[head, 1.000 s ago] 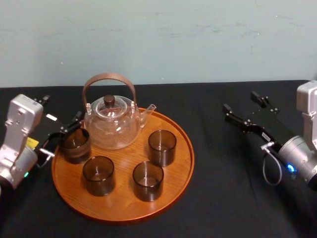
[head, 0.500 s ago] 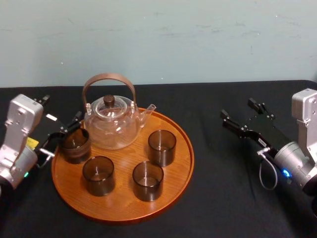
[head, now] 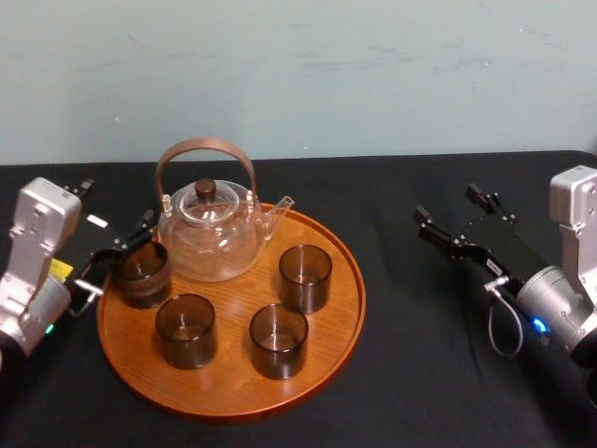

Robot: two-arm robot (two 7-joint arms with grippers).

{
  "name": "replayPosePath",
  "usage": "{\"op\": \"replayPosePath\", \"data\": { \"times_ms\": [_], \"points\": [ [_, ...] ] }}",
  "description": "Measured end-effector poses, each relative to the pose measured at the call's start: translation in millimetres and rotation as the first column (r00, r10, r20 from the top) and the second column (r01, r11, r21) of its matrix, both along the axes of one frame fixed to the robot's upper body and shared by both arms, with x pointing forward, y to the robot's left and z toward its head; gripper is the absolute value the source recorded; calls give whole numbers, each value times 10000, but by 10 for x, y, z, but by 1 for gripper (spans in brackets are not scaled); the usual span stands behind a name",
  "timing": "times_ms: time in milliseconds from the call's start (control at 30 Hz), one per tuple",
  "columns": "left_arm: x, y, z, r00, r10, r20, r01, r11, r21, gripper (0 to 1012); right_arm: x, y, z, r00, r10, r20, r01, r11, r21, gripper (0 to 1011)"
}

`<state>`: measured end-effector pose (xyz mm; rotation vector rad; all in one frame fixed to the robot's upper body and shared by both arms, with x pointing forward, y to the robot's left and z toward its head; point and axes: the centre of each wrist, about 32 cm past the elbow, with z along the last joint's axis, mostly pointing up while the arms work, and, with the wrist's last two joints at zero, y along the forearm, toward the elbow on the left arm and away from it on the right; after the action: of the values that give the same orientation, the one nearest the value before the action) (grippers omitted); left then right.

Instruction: Pick up the glass from the table and place it on the tray.

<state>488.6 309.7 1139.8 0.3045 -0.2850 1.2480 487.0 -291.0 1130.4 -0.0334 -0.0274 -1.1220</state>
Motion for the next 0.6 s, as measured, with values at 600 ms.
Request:
{"op": "replayPosePath", "data": {
  "times_ms": [600],
  "points": [
    [0, 0, 0, 10000, 0, 0, 0, 10000, 0, 1001, 0, 1, 4, 10000, 13, -6, -13, 10000, 5, 1002]
  ]
}}
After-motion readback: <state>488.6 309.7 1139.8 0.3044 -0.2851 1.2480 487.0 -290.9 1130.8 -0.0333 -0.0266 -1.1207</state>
